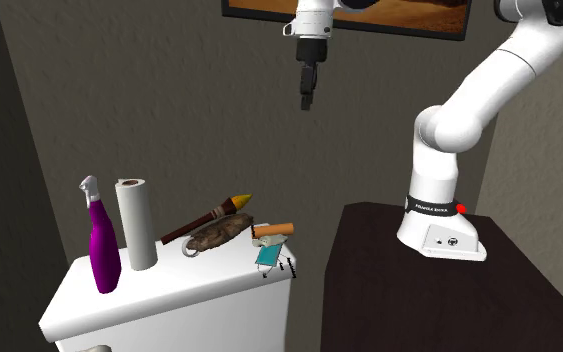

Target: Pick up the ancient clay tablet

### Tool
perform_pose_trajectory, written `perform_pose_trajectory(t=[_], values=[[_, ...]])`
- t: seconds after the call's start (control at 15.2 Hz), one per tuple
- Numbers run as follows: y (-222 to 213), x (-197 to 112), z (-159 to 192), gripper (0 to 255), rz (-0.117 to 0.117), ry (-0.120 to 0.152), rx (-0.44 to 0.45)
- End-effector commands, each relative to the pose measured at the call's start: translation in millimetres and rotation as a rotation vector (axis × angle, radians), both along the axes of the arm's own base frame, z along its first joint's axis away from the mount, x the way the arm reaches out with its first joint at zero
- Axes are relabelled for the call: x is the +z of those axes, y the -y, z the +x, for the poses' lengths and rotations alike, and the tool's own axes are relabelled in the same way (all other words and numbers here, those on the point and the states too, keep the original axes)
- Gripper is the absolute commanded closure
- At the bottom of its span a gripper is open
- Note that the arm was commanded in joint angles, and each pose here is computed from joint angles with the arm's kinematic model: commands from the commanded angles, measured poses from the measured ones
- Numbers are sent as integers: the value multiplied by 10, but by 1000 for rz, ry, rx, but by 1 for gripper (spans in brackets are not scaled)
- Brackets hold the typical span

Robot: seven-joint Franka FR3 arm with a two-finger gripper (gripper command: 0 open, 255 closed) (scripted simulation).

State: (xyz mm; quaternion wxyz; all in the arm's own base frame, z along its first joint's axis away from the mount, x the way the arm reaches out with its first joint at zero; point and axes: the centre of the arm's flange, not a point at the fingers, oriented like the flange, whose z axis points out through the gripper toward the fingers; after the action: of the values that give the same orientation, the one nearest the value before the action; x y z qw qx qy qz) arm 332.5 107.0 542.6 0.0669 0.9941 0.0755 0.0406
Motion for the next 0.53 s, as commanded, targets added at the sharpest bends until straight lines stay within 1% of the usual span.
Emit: perform_pose_trajectory(t=[0.0,0.46], values=[[-282,-190,73,0,-65,29,67],[-1061,-940,292,0,-292,118,287]])
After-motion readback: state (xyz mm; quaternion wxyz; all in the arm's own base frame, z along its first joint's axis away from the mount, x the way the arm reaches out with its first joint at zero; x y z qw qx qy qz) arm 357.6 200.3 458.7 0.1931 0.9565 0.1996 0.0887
